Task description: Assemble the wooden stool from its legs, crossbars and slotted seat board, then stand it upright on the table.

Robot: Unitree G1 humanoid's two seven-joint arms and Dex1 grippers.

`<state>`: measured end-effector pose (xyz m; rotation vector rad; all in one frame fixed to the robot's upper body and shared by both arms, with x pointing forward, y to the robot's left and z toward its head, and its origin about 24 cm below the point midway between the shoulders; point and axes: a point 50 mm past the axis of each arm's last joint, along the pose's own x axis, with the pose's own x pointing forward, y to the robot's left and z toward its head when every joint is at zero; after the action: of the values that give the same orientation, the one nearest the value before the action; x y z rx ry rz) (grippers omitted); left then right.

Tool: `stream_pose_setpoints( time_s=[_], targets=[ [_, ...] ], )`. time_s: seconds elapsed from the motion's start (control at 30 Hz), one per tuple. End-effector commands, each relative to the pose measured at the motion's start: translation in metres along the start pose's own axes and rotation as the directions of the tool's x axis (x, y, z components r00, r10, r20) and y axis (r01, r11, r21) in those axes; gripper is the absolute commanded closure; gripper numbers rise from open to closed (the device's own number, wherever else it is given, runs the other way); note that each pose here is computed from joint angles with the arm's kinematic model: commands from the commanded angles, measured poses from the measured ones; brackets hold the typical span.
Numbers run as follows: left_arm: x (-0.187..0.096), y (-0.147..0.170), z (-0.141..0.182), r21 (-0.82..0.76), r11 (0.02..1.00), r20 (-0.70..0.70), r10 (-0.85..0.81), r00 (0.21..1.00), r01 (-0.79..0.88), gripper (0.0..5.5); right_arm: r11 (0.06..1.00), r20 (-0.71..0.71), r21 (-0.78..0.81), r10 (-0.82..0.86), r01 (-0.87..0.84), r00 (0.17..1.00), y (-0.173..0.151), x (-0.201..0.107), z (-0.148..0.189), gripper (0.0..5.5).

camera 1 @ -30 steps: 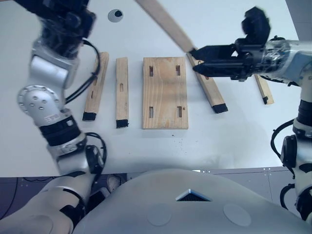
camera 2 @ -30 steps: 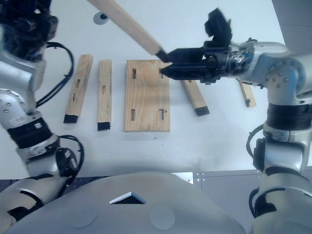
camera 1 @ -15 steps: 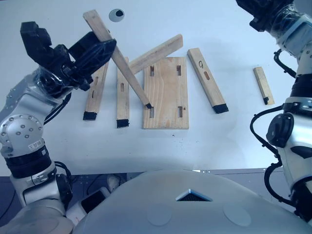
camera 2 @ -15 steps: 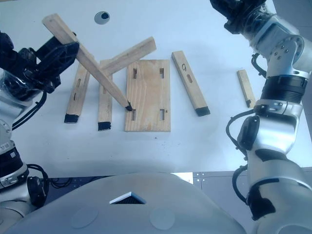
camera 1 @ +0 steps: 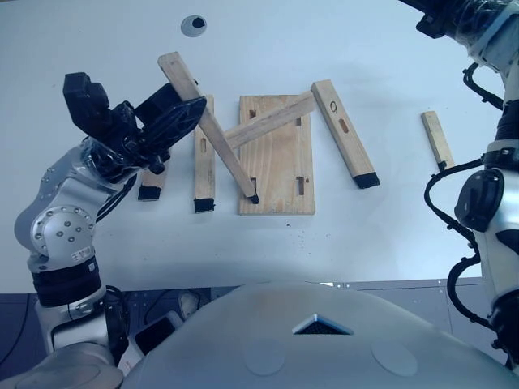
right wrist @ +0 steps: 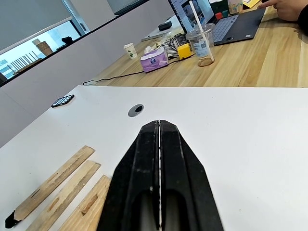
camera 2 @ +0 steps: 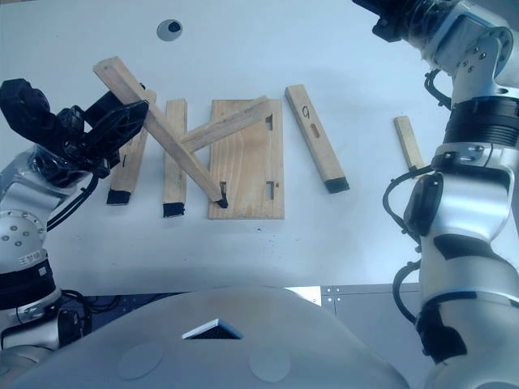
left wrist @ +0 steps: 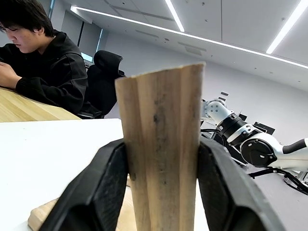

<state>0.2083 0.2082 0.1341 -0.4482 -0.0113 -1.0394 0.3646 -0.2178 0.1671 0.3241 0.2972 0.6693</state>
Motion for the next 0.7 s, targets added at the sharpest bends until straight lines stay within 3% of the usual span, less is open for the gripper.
stream_pose_setpoints(
  time_s=[0.03,0.2,0.7],
  targets=[
    [-0.018,0.002,-0.011,0.048,0.998,-0.205,0.06,0.977,-0.051,3.51,1.0,-0.011,-0.02,0.008,-0.008,1.0,0.002,-0.004,-0.001,5.5],
    [-0.036,0.0,-0.007,0.108,0.994,-0.387,0.048,0.921,-0.007,3.51,1.0,-0.015,-0.011,0.002,-0.002,1.0,0.001,-0.009,-0.011,5.5],
    [-0.032,0.021,0.011,0.32,0.927,-0.595,0.039,0.802,0.193,3.51,1.0,-0.023,0.014,-0.005,0.006,1.0,0.002,-0.019,-0.035,5.5]
  ],
)
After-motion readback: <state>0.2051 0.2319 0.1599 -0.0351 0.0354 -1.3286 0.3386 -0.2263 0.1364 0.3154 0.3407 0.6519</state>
